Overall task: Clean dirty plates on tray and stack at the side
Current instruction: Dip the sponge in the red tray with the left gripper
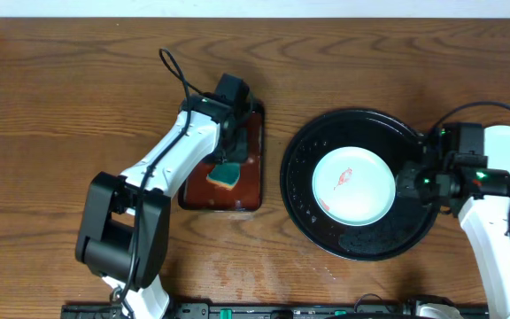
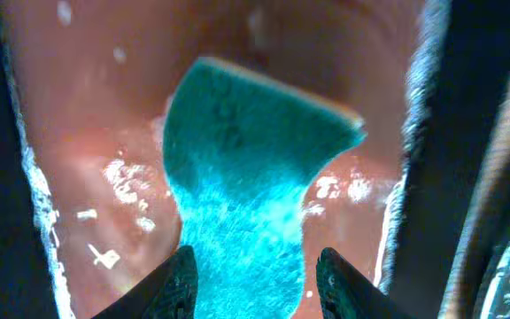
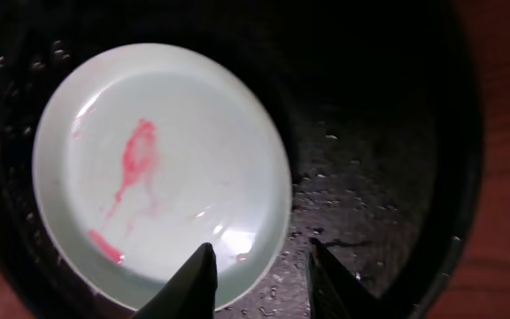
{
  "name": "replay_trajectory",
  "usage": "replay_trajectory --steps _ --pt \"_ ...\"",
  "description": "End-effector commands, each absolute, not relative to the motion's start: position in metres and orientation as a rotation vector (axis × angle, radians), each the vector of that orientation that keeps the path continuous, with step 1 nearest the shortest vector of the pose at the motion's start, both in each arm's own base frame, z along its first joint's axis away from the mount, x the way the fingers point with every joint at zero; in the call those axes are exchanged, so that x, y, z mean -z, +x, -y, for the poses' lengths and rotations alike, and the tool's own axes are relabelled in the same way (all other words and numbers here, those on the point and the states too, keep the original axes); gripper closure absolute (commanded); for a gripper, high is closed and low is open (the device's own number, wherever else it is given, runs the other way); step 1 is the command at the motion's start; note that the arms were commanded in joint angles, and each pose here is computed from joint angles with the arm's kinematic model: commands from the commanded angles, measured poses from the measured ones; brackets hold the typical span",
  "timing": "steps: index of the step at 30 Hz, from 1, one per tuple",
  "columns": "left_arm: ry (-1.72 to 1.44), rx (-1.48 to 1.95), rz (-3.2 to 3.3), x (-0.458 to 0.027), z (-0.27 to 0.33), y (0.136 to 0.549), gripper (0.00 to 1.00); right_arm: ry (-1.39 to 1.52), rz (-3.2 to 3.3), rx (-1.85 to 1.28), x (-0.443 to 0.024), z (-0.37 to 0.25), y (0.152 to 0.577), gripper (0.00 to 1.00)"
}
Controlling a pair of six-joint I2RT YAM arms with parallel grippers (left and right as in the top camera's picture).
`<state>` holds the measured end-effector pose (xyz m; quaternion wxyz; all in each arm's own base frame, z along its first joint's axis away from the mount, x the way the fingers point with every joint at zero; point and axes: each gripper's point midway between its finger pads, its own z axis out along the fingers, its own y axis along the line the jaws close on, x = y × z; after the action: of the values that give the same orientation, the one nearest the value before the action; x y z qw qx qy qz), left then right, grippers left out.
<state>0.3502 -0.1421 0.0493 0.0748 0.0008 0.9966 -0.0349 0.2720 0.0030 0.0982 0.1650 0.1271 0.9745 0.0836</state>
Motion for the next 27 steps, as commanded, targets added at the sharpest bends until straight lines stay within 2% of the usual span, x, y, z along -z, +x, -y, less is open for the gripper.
replay_trajectory --steps 1,2,5,6,8,9,14,19,21,22,23,24,25,26,27 --pt "0.002 0.081 -2.996 -0.037 0.139 0.354 0.56 0.388 -2.798 -0.252 -0.095 0.001 0.270 0.69" --pt "0.002 0.076 -3.004 -0.030 0.139 0.354 0.56 0.388 -2.816 -0.254 -0.092 0.001 0.268 0.68" --pt "0.002 0.051 -3.050 -0.007 0.137 0.348 0.67 0.395 -2.865 -0.259 -0.083 0.000 0.263 0.68" --pt "0.002 0.041 -3.066 -0.001 0.136 0.345 0.71 0.397 -2.878 -0.270 -0.080 -0.001 0.262 0.68" --pt "0.002 0.025 -3.096 0.009 0.134 0.342 0.92 0.401 -2.902 -0.294 -0.074 -0.004 0.262 0.67" --pt "0.002 0.019 -3.105 0.012 0.134 0.340 0.92 0.406 -2.917 -0.298 -0.070 -0.005 0.262 0.67" --pt "0.002 0.025 -3.096 -0.003 0.134 0.341 0.92 0.416 -2.977 -0.301 -0.053 -0.005 0.260 0.67" --pt "0.029 0.056 -3.040 -0.045 0.137 0.349 0.93 0.425 -3.042 -0.305 -0.036 -0.005 0.257 0.66" --pt "0.059 0.077 -2.997 -0.063 0.140 0.354 0.93 0.388 -3.062 -0.342 -0.031 -0.009 0.256 0.63" --pt "0.061 0.085 -2.980 -0.069 0.140 0.356 0.91 0.362 -3.065 -0.379 -0.029 -0.013 0.257 0.61" --pt "0.060 0.094 -2.963 -0.076 0.140 0.356 0.83 0.331 -3.066 -0.418 -0.028 -0.018 0.258 0.59" --pt "0.059 0.098 -2.955 -0.080 0.140 0.356 0.68 0.315 -3.066 -0.442 -0.027 -0.020 0.259 0.59" --pt "0.059 0.100 -2.953 -0.082 0.140 0.355 0.61 0.311 -3.067 -0.450 -0.025 -0.021 0.260 0.58" --pt "0.059 0.097 -2.958 -0.083 0.139 0.353 0.61 0.311 -3.068 -0.448 -0.023 -0.021 0.261 0.61" --pt "0.059 0.092 -2.967 -0.082 0.138 0.351 0.60 0.312 -3.068 -0.448 -0.022 -0.020 0.261 0.69"
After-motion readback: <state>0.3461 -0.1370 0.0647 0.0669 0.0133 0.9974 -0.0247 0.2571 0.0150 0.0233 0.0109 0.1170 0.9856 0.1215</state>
